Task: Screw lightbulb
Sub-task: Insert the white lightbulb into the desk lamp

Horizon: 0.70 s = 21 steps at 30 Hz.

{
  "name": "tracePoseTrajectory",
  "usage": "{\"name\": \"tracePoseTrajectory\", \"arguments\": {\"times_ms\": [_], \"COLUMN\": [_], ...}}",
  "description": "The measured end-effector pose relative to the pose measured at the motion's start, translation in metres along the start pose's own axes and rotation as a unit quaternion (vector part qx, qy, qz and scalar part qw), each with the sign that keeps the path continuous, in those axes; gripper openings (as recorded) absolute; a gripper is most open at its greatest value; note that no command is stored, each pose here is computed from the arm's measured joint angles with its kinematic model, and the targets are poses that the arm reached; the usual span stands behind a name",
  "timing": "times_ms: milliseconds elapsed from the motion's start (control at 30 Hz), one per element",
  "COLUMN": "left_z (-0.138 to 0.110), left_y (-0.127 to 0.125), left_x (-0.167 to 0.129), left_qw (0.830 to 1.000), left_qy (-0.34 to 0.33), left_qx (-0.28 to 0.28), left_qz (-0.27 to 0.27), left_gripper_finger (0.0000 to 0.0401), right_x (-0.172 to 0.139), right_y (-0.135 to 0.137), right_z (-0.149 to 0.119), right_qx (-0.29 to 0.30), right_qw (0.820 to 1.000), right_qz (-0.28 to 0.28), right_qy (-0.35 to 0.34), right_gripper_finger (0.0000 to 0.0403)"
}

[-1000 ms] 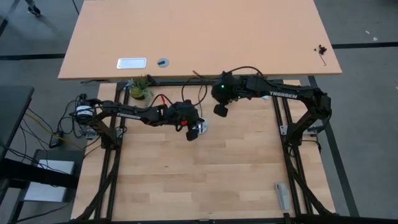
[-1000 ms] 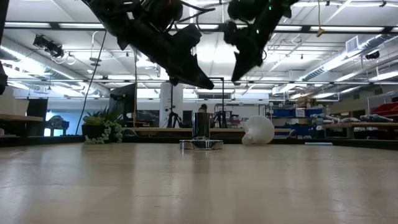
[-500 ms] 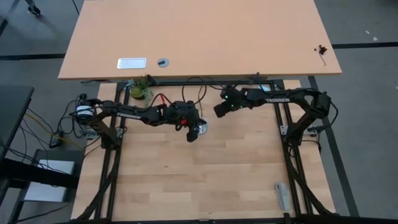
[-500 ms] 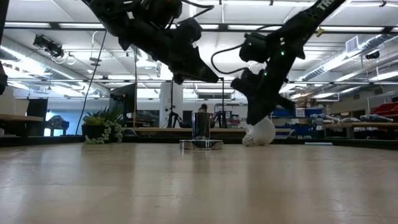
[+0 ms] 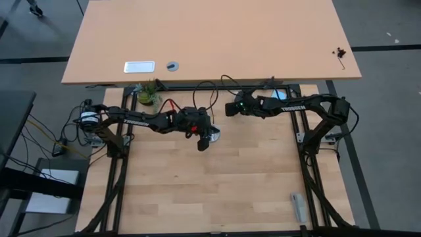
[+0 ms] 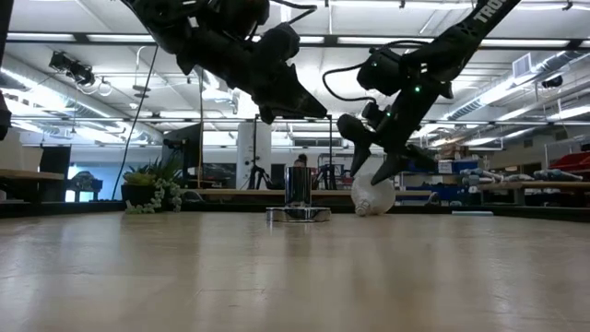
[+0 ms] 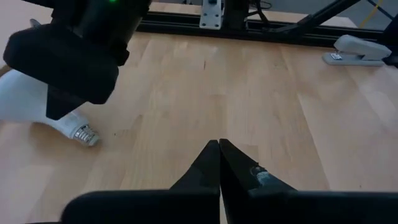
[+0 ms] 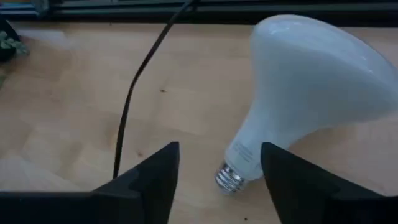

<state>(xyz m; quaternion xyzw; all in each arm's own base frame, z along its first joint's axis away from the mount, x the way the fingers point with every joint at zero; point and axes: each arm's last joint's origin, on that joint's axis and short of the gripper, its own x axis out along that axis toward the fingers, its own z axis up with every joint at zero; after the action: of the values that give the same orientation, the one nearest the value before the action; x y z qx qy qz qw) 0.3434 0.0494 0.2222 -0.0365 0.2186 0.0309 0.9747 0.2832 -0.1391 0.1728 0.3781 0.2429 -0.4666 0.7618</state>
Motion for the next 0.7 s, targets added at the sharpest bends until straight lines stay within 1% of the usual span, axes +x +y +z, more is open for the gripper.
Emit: {"name": "tracePoseTrajectory", "arguments": {"times_ms": [133,300,467,633,700], "left_z": [0.000,0.000,0.001,0.000,0.000], "left_y": [0.000,0.000,0.000,0.000,0.000], "left_x": [0.000,0.000,0.000,0.000,0.000], "left_qw": [1.000,1.000,1.000,1.000,1.000], "left_qy": [-0.001,-0.001,-0.003,-0.002,0.000], "left_qx": [-0.003,-0.003,-0.005,-0.005,-0.007], "left_qz": [0.000,0.000,0.000,0.000,0.000], "left_gripper_finger": [0.0000,0.0000,0.0000,0.0000,0.0000], "right_x": [0.001,0.008,0.032,0.056,0.062], "right_y": [-0.004,-0.006,-0.005,-0.005,-0.005], "right_z": [0.003,0.003,-0.009,-0.019,-0.020], "right_qx": [0.009,0.012,0.005,-0.024,-0.030], "right_qw": [1.000,0.999,1.000,0.999,0.999], "right_qz": [-0.020,-0.025,-0.015,-0.030,-0.033], "right_qy": [-0.014,-0.018,0.004,0.018,0.012], "right_gripper_finger": [0.0255,0.0268,0.0273,0.0274,0.0270]}}
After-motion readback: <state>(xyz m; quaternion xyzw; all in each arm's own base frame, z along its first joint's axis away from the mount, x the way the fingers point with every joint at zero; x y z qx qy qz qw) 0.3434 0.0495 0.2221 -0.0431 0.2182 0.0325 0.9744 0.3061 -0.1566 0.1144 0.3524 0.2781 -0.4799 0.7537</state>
